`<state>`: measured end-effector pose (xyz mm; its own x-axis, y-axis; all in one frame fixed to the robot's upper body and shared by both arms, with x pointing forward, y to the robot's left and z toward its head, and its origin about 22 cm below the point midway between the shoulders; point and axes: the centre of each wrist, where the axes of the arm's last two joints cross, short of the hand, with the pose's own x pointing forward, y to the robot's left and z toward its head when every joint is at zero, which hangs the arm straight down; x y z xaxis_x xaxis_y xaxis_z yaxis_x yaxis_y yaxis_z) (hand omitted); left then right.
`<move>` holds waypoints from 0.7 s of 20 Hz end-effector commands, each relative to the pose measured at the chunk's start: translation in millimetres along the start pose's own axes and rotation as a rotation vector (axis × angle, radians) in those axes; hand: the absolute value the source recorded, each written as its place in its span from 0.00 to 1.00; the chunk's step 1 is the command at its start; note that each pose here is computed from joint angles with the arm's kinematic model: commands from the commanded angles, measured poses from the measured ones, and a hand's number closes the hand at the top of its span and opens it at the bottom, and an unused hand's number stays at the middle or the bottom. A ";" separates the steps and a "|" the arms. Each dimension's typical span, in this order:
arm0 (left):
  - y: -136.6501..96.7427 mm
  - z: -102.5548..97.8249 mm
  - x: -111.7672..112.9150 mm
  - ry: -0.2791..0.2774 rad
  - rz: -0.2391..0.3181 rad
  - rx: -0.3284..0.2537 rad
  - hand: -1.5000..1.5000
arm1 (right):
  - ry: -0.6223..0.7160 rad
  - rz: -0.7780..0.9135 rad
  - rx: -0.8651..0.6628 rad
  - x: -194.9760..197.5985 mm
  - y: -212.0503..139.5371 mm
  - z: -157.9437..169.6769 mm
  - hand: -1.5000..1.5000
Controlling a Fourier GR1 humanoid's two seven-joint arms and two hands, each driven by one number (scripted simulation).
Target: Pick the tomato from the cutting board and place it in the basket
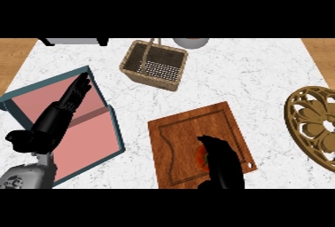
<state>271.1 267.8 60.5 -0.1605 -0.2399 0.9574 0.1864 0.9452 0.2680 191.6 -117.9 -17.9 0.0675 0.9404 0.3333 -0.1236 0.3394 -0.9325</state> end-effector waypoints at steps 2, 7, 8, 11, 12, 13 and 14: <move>8.6 -7.8 -4.8 -0.010 -0.004 0.006 0.50 | -0.027 0.044 0.039 -8.1 26.7 5.5 1.00; -11.5 -3.9 13.6 0.010 0.000 -0.007 0.50 | -0.046 0.150 0.033 -6.5 17.6 -1.6 1.00; 16.1 -13.1 -11.2 0.006 0.009 -0.009 0.50 | -0.089 0.169 0.013 11.6 24.8 -9.6 1.00; 3.8 -3.2 -6.1 0.014 -0.015 -0.009 0.50 | -0.106 0.209 -0.024 -9.3 25.9 15.7 1.00; 10.2 -8.8 -1.2 -0.009 -0.004 -0.005 0.50 | -0.111 0.213 -0.062 9.3 23.5 -2.9 1.00; 1.5 -14.0 -6.7 0.004 -0.008 -0.008 0.50 | -0.129 0.199 -0.077 -3.7 38.6 11.9 1.00; 9.2 -4.2 -7.2 0.004 -0.010 0.007 0.50 | -0.115 0.209 -0.107 6.1 13.9 -1.6 1.00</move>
<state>280.0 269.5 59.2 -0.1587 -0.2479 0.9557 0.1887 0.9425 0.2758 192.2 -108.3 -20.3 -0.0454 0.9748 0.2184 -0.0426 0.2165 -0.9754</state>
